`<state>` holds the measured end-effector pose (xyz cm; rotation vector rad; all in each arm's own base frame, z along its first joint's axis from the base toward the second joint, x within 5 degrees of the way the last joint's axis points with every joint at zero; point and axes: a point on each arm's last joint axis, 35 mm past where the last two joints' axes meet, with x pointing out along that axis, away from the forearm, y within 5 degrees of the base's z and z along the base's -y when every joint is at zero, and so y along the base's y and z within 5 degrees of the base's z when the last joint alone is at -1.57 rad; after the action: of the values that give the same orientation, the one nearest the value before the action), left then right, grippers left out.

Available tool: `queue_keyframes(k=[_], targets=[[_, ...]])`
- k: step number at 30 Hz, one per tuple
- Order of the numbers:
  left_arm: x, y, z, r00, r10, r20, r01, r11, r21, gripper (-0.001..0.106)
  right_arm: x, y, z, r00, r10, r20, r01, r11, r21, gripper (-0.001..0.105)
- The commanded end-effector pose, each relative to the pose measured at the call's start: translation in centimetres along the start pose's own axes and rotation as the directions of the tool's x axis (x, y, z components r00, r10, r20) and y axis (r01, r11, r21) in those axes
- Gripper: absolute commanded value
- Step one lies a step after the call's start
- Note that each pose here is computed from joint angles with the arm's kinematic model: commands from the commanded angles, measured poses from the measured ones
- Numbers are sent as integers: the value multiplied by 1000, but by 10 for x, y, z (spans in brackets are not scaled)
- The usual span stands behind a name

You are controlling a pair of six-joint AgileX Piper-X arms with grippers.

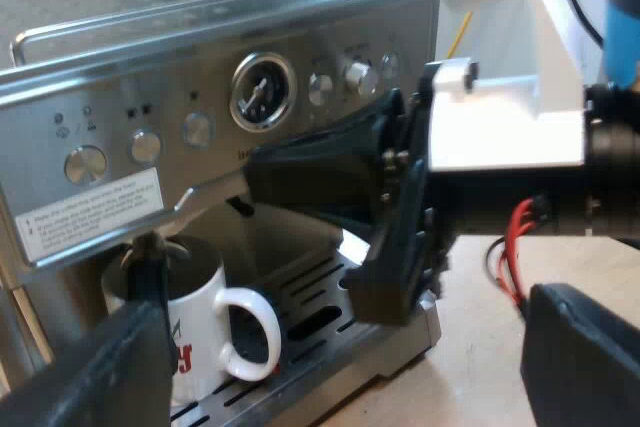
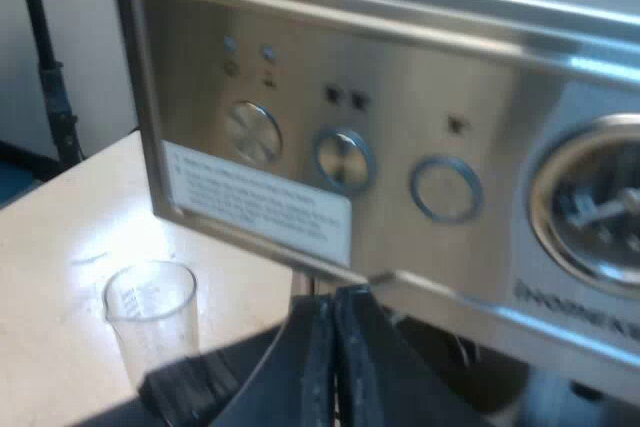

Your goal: Place mug into machine

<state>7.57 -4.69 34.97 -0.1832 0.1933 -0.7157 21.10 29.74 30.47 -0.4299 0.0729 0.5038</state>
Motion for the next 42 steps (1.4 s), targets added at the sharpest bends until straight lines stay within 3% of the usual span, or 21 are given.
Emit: queue_keyframes(k=[1, 16, 34, 42], targets=[[-1, -1, 4, 1000, 9, 24, -9, 1000, 3, 73, 8, -2, 7, 1000, -7, 23, 7, 1000, -1, 0], [-1, -1, 4, 1000, 9, 24, -9, 1000, 3, 73, 39, -15, 6, 998, -66, -2, 66, 998, 10, 0], [-1, -1, 4, 1000, 9, 24, -9, 1000, 3, 73, 53, -26, -9, 995, -95, -42, 95, 995, 6, 0], [-1, -1, 4, 1000, 9, 24, -9, 1000, 3, 73, 48, -29, -2, 995, -95, -30, 96, 995, 12, 0]])
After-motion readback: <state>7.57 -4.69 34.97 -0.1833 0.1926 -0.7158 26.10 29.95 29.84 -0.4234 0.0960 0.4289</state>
